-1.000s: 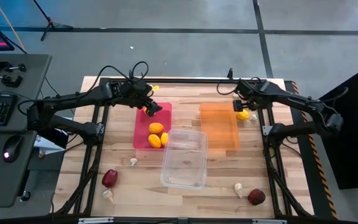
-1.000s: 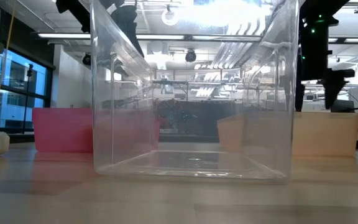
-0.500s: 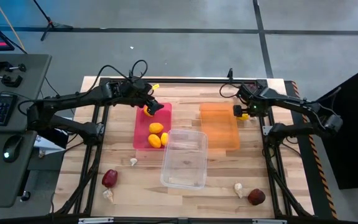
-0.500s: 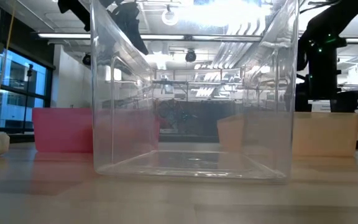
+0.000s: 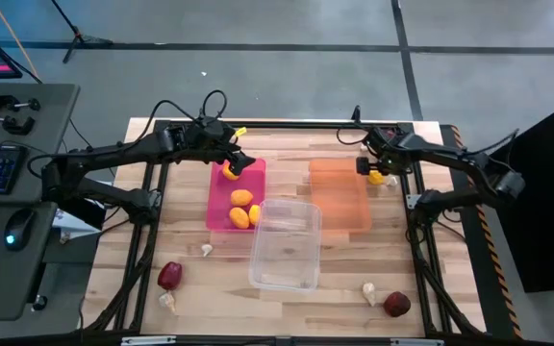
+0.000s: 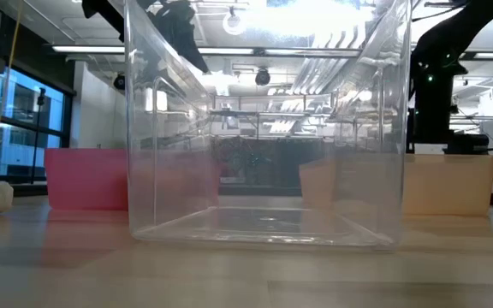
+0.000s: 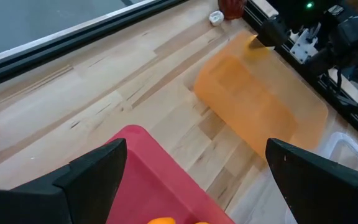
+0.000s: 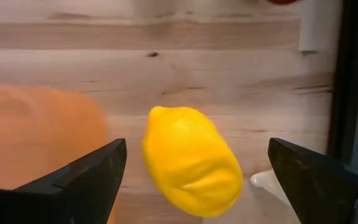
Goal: Sort produce into baskets
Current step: Put the lemon into the pink bin
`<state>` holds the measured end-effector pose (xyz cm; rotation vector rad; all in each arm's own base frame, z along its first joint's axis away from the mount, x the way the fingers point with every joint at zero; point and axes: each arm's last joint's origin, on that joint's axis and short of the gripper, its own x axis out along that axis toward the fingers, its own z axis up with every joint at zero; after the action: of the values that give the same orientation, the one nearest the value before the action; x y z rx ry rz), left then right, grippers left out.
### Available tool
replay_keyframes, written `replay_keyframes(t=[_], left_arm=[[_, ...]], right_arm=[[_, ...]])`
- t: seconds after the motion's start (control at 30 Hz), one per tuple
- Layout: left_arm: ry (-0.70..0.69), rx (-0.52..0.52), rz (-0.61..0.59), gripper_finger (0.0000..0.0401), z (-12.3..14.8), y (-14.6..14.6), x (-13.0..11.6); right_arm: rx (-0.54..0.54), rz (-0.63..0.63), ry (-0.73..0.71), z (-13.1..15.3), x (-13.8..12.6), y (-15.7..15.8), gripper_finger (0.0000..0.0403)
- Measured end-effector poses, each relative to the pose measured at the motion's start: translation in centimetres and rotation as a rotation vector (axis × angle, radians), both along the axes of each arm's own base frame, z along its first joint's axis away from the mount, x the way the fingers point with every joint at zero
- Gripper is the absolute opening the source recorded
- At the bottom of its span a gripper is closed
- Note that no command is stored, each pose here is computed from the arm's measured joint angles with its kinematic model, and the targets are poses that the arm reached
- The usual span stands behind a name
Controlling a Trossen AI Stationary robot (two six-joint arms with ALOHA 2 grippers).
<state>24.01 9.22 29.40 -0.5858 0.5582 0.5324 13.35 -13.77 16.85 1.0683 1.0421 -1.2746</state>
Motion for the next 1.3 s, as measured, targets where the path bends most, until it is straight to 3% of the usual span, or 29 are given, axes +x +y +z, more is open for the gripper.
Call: replay_keyframes(t=[0.33, 0.47, 0.6, 0.8, 0.9, 1.03, 1.1, 1.2, 1.3], left_arm=[[-0.001, 0.001, 0.003, 0.0372, 0.0, 0.1, 0.0], [-0.003, 0.001, 0.003, 0.0372, 0.0, 0.1, 0.0], [-0.003, 0.001, 0.003, 0.0372, 0.0, 0.1, 0.0], [-0.049, -0.053, 0.012, 0.0372, 0.3, 0.1, 0.1], [-0.094, -0.059, -0.014, 0.0372, 1.7, 0.3, 0.1], [-0.177, -0.005, -0.02, 0.0372, 4.9, 1.2, 0.0], [-0.221, 0.039, -0.011, 0.0372, 6.8, 1.8, -0.3], [-0.28, 0.102, 0.008, 0.0372, 9.4, 2.5, -0.9], [-0.307, 0.157, 0.012, 0.0372, 11.2, 2.8, -1.5]], right_arm=[[0.061, 0.049, 0.04, -1.3, 0.2, -0.6, 0.0379], [0.058, 0.053, 0.038, -1.3, 0.2, -0.6, 0.0356], [0.051, 0.064, 0.044, -1.3, 0.2, -0.6, 0.0295], [0.059, 0.127, 0.057, -1.1, 0.1, -0.5, 0.0154], [0.073, 0.192, 0.081, 0.0, -0.2, -0.2, 0.0132], [-0.017, 0.205, 0.091, 3.5, -0.3, -0.3, 0.0132], [-0.119, 0.192, 0.054, 6.1, -0.2, -0.5, 0.0131], [-0.28, 0.173, -0.059, 9.9, 0.0, -0.8, 0.0146], [-0.416, 0.191, -0.264, 13.1, 0.8, -1.2, 0.0164]])
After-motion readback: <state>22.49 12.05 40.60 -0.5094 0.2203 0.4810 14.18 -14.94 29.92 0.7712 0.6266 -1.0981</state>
